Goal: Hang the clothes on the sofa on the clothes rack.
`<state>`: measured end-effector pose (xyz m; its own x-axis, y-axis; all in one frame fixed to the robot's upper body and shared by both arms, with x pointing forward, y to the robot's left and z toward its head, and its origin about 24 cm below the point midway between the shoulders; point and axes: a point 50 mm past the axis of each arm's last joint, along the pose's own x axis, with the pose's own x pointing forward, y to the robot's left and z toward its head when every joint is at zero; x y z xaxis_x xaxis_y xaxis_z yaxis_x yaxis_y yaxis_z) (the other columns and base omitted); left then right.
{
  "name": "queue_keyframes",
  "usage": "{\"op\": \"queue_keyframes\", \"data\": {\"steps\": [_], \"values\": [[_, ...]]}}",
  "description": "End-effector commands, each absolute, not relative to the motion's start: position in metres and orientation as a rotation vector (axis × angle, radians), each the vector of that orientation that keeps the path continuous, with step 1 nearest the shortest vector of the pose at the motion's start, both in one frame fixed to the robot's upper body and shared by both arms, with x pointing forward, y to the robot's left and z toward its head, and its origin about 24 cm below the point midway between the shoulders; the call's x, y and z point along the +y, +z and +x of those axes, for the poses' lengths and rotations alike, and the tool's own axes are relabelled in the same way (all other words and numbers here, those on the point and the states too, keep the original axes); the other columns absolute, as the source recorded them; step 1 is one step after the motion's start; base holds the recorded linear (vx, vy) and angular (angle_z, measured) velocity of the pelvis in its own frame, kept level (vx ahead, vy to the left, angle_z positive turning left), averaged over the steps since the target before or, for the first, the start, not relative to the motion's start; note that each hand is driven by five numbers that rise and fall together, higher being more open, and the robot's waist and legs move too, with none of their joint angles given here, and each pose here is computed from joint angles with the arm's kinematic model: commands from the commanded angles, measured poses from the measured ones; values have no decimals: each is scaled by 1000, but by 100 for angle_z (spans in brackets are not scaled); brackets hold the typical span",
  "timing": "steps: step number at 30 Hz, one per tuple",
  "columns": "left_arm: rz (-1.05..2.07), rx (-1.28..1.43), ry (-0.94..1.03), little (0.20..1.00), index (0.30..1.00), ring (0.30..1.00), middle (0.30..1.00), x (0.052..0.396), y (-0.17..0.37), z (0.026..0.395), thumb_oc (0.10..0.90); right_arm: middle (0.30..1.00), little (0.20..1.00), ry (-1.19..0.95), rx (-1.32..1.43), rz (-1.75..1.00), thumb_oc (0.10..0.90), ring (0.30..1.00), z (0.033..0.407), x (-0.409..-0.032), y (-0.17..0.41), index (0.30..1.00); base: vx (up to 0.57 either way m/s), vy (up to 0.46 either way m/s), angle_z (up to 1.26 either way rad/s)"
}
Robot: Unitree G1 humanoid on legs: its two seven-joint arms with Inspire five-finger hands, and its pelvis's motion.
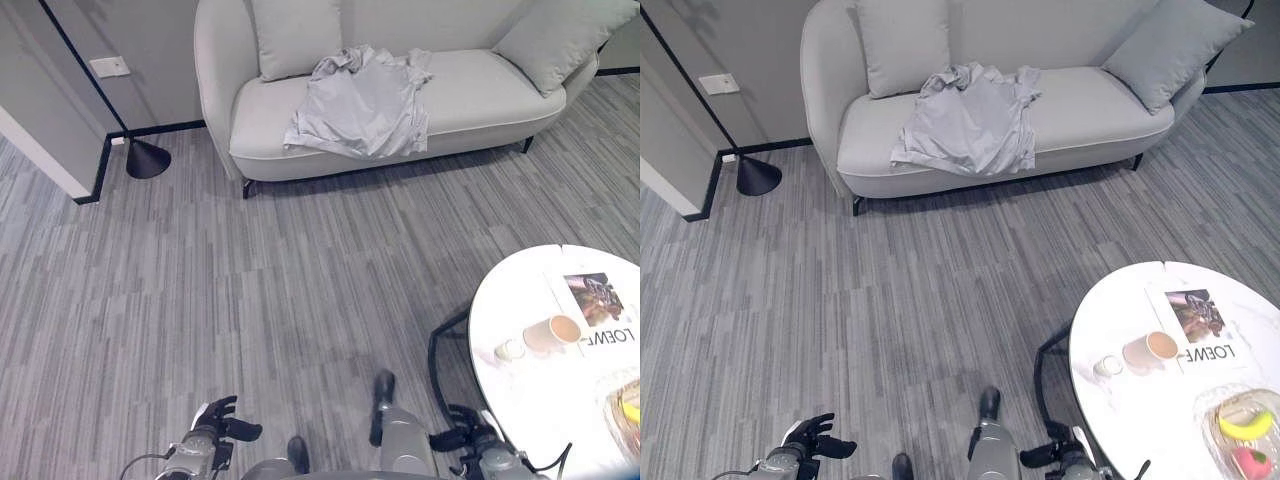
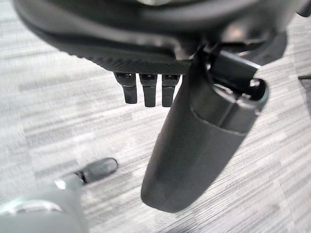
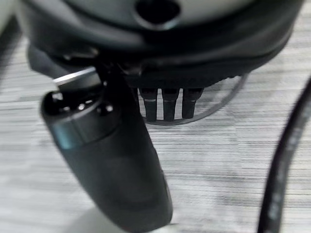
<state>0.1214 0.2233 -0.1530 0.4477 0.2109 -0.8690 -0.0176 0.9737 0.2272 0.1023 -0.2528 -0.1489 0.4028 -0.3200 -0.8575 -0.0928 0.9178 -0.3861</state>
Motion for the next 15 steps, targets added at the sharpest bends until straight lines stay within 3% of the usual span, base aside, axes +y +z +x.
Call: {"op": "queue_keyframes", "data": {"steps": [1,9,15], "values": [[214,1051,126,900,900,900,900,228,-149,128,800,900,900,-181,1151,-437,800,900,99,-266,-145,900,690,-289,65],[105,1065,179,900,900,900,900,224,-152,119,800,900,900,-251,1104,-447,800,900,109,-288,-134,900,542,-394,34],[44,1075,215,900,900,900,900,220,-155,111,800,900,900,-255,1075,-446,800,900,115,-291,-130,900,396,-22,-25]]}}
